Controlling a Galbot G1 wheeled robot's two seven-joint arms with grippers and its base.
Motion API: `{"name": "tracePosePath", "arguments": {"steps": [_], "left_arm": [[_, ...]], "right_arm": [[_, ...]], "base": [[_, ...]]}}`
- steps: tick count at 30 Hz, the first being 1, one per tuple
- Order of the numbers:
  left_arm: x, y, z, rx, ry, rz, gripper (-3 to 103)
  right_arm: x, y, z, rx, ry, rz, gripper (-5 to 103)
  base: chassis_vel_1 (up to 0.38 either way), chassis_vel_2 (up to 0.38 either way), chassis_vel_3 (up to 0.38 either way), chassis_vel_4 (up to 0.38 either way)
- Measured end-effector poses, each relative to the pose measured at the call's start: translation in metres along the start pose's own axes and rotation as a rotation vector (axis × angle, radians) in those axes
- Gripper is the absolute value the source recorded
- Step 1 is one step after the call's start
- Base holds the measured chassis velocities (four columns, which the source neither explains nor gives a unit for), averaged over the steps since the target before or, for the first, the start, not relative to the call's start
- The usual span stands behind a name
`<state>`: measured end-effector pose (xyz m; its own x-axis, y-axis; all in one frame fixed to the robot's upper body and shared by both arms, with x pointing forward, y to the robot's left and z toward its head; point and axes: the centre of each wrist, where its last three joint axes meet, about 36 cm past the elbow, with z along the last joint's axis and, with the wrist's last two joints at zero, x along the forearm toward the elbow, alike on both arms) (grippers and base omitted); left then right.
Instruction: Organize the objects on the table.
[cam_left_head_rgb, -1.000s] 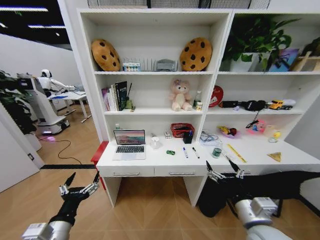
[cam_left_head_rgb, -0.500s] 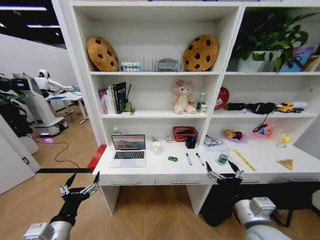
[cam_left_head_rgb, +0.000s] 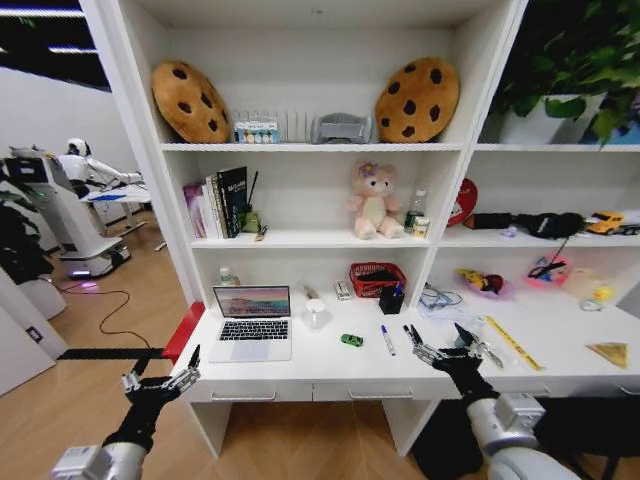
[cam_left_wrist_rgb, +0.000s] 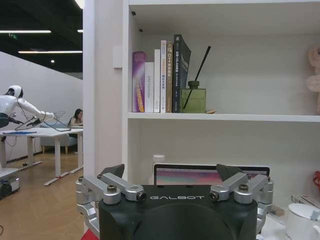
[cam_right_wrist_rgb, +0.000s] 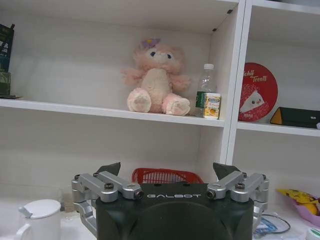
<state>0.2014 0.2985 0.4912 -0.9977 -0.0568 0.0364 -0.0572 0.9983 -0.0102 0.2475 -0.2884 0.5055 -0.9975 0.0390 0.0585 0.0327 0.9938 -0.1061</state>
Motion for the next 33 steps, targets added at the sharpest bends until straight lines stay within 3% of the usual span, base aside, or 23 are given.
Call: {"name": "tracePosePath", "arguments": {"steps": [11,26,29,30,33], "left_arm": [[-0.005,0.001,0.002,0.006,-0.014,-0.009,100],[-0.031,0.006,0.003,-0.001,-0.097,-0.006,100],[-0.034,0.008,0.002,0.001,-0.065,-0.013,101],[-0.035,0.01,0.002,0.009,-0.031,-0.014,97],[-0.037,0.012,0.002,0.026,-0.012,-0.002,92]], "right_arm": [[-0.001,0.001,-0.004,-0.02,0.018,-0.016,100],[-0.017,0.003,-0.001,-0.072,0.025,-0.015,100],[-0.023,0.004,-0.001,-0.104,0.026,-0.021,100],[-0.027,0.004,-0.002,-0.129,0.028,-0.027,100],[-0.03,0.004,-0.003,-0.141,0.027,-0.03,100]], "base": [[-0.086,0.088,0.075,-0.075],[0.0,0.0,0.0,0.0],[0.0,0.0,0.0,0.0],[0.0,0.0,0.0,0.0],[0.0,0.0,0.0,0.0]]}}
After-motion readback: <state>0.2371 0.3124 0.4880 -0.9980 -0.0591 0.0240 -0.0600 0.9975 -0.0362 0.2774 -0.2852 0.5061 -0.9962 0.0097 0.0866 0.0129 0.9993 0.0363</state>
